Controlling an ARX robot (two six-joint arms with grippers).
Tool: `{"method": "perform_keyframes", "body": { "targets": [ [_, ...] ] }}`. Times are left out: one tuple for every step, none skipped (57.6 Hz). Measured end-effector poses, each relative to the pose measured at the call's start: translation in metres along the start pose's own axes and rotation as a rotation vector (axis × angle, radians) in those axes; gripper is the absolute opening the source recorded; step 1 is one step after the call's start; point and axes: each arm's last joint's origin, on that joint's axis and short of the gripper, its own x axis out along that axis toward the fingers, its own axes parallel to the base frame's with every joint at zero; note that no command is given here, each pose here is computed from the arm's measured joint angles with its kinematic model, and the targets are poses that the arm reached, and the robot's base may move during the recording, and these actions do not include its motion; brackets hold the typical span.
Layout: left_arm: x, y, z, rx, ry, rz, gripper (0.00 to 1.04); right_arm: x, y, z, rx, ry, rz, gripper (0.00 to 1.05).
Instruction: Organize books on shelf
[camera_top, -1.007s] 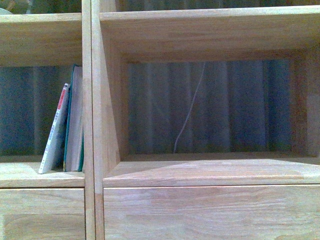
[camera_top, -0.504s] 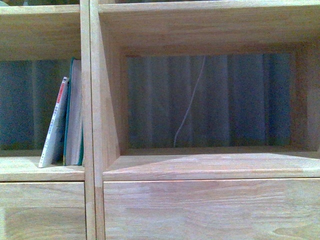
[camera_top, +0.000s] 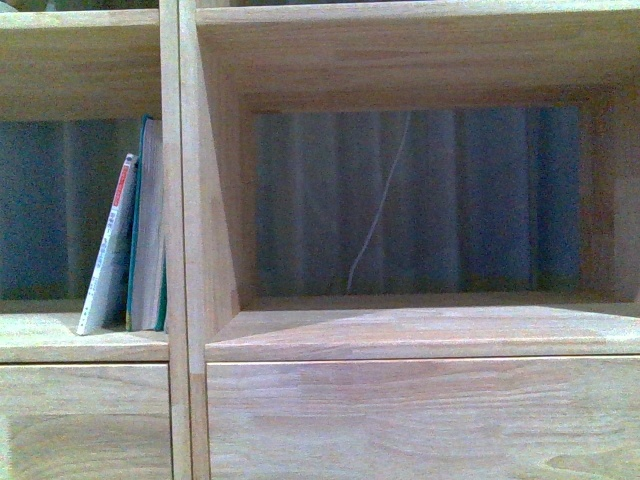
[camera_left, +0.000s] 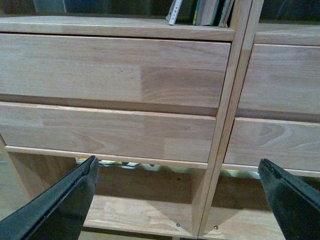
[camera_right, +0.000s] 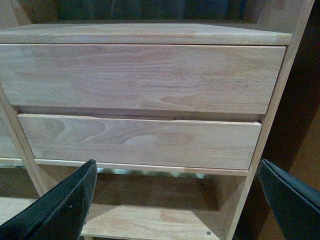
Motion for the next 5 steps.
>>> {"method": "perform_keyframes", "body": {
  "targets": [
    [0.0,0.0,0.0,0.0,0.0,0.0,0.98,0.0,0.0,0.0,0.0,0.0,0.0,0.98],
    [0.0,0.0,0.0,0.0,0.0,0.0,0.98,0.0,0.0,0.0,0.0,0.0,0.0,0.98],
    [0.0,0.0,0.0,0.0,0.0,0.0,0.98,0.0,0.0,0.0,0.0,0.0,0.0,0.98],
    [0.0,0.0,0.0,0.0,0.0,0.0,0.98,0.0,0.0,0.0,0.0,0.0,0.0,0.98],
    [0.0,0.0,0.0,0.0,0.0,0.0,0.98,0.0,0.0,0.0,0.0,0.0,0.0,0.98]
  ]
}}
